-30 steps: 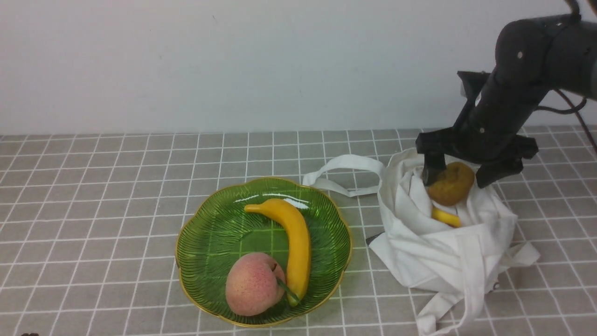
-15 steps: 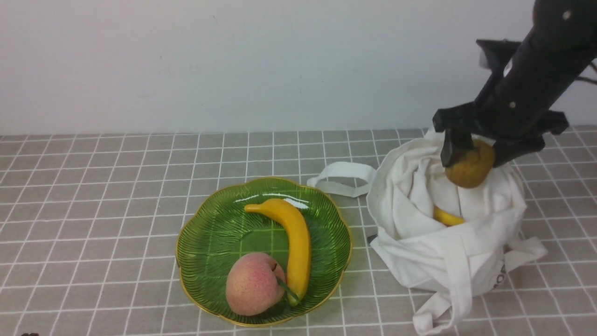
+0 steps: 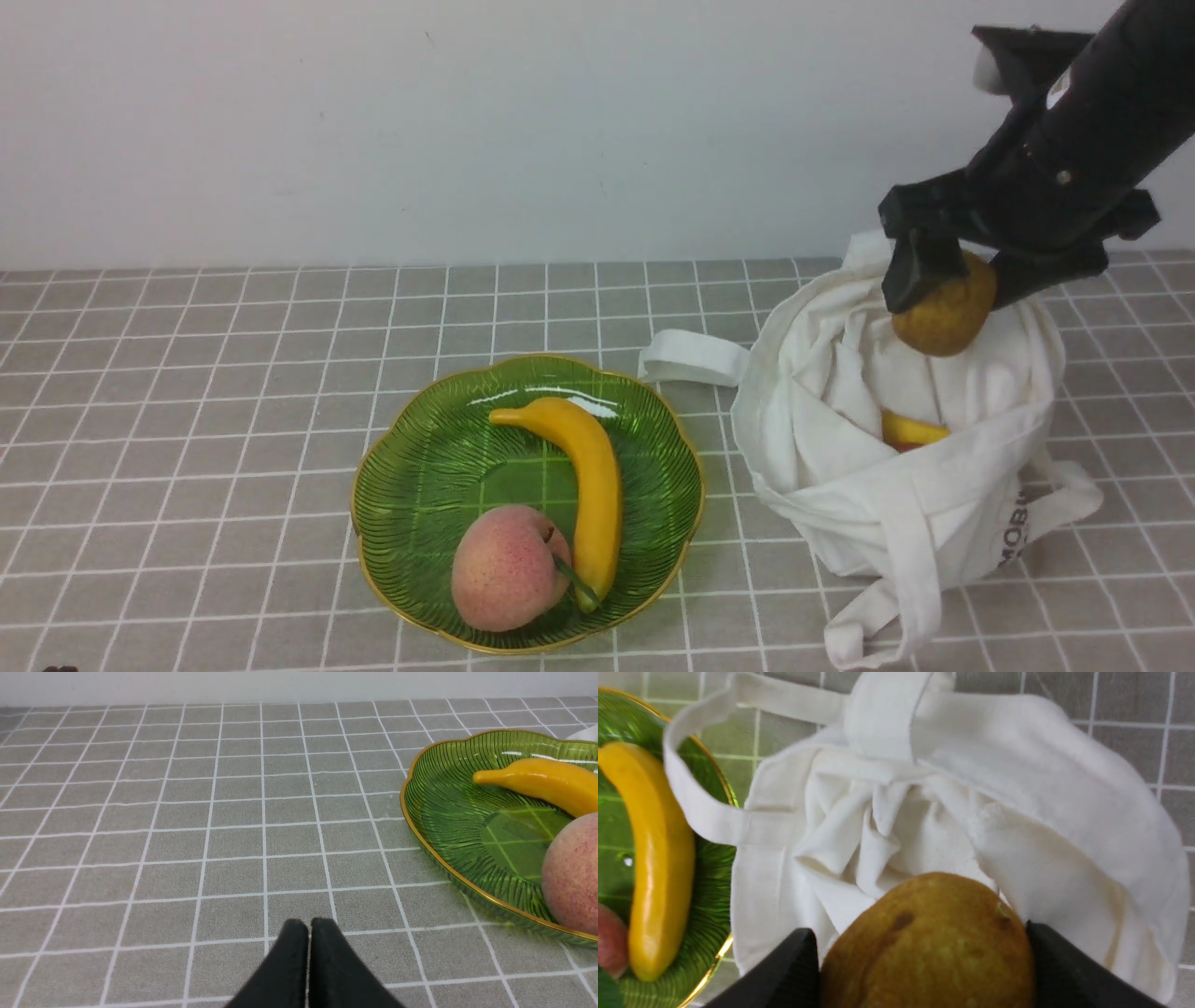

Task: Take the fruit out of the bag on the grey coffee tablecloth and place them on the plate.
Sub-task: 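Reach for the kiwi in the white bag with the right gripper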

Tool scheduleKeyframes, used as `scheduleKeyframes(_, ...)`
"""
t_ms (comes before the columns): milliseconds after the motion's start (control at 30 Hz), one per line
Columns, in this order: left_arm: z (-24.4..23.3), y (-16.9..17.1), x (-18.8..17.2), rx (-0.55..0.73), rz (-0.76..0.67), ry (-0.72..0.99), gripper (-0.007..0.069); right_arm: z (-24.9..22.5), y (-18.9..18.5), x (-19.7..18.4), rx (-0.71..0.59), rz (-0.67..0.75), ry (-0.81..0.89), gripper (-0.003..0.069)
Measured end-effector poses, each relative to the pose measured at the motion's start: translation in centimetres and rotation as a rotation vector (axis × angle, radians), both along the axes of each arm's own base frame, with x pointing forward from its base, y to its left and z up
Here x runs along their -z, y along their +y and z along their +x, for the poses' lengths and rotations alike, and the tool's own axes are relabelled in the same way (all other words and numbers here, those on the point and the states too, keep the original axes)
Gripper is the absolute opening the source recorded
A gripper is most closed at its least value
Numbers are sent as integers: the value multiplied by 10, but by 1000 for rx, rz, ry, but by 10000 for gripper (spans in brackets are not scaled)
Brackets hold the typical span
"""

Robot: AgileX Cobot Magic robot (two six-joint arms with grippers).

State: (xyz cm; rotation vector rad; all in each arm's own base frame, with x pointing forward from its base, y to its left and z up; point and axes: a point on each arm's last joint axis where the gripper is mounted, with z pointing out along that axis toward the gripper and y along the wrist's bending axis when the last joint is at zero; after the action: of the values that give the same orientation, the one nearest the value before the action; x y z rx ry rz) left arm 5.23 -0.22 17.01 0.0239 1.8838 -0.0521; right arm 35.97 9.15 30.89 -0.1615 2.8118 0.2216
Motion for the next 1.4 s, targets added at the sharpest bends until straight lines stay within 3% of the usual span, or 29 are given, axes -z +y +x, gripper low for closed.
scheduleKeyframes(400,0,0,0,0,1,0,-8,25,6,61,3,-25,148,501)
scheduleKeyframes(700,0,0,0,0,0,0,-8,23,17,63,-13,-5,156,600)
scheduleKeyframes(967,0,0,0,0,0,0,-8,16,40,63,-93,-63,141,609)
scheduleKeyframes(1067,0,0,0,0,0,0,-8,16,41,66,-94,-80,143,561)
scheduleKeyframes(1167,0,0,0,0,0,0,-8,19,39,72,-88,-111,150,388)
scheduleKeyframes(1400,0,0,0,0,0,0,-8,14,37,53,-87,-104,104,389)
